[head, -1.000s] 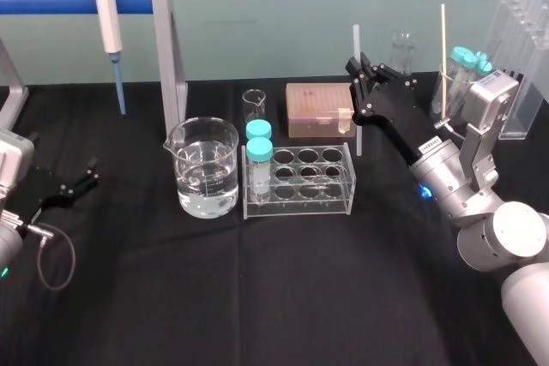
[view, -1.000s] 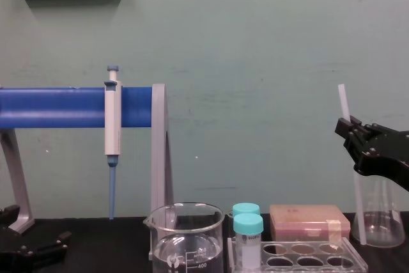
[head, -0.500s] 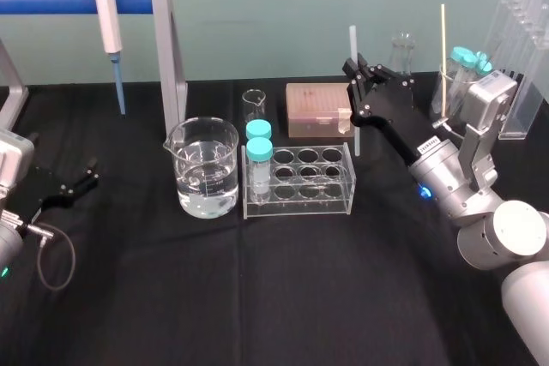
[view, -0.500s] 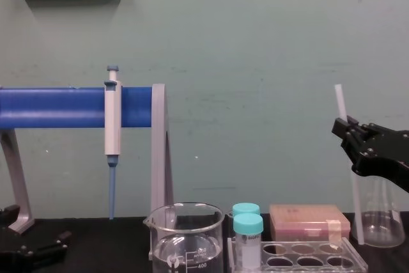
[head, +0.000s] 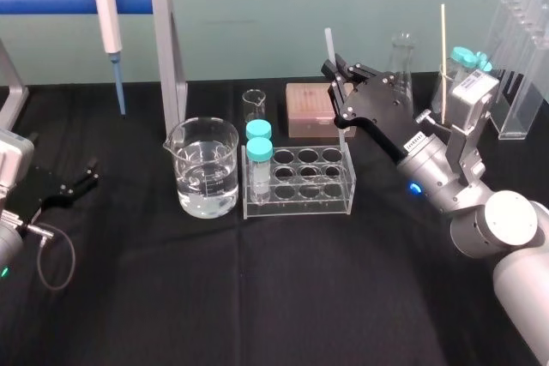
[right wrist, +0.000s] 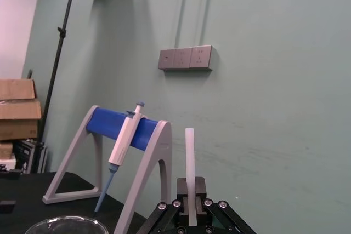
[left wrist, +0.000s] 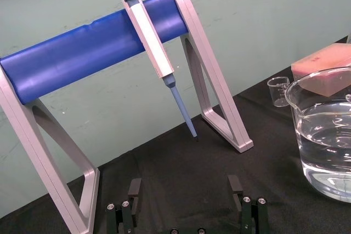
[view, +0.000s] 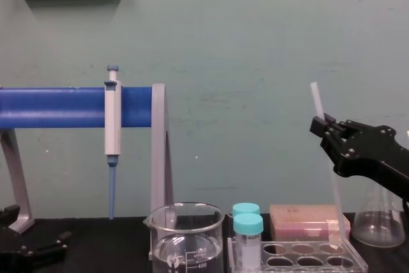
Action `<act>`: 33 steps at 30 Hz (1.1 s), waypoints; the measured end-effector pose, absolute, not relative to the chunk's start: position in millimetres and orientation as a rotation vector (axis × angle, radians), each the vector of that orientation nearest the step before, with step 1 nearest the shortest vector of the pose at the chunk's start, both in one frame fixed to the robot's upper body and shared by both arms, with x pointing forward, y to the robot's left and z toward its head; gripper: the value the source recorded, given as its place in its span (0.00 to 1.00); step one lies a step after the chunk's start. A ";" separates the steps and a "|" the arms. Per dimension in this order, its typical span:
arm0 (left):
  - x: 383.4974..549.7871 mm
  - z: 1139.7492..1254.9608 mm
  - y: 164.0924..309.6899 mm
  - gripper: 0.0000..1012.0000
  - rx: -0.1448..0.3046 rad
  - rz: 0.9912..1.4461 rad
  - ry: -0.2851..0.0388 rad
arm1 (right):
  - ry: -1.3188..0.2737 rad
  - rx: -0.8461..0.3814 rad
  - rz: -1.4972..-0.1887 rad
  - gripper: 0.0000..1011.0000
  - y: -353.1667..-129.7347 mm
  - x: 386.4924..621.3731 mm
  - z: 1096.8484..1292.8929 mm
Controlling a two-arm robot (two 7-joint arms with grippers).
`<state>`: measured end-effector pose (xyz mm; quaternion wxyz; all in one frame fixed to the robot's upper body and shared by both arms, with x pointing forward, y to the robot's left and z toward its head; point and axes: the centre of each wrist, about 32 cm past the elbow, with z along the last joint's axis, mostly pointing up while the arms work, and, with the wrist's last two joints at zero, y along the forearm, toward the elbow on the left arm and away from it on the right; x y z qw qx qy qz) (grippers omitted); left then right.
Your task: Pick up the stirring rod with one hand, then place it down.
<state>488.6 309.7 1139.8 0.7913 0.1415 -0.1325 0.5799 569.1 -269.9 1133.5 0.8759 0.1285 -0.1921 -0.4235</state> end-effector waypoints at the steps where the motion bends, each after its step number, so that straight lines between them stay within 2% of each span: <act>1: 488.6 1139.8 309.7 0.99 0.304 1.248 -0.285 | -0.401 0.268 -0.881 0.07 -269.8 570.1 1133.4; 19: 488.6 1139.8 309.7 0.99 0.304 1.248 -0.285 | -0.365 0.267 -0.824 0.07 -273.9 592.5 1124.5; 33: 488.6 1139.8 309.7 0.99 0.304 1.248 -0.285 | -0.321 0.266 -0.798 0.07 -272.2 600.0 1118.7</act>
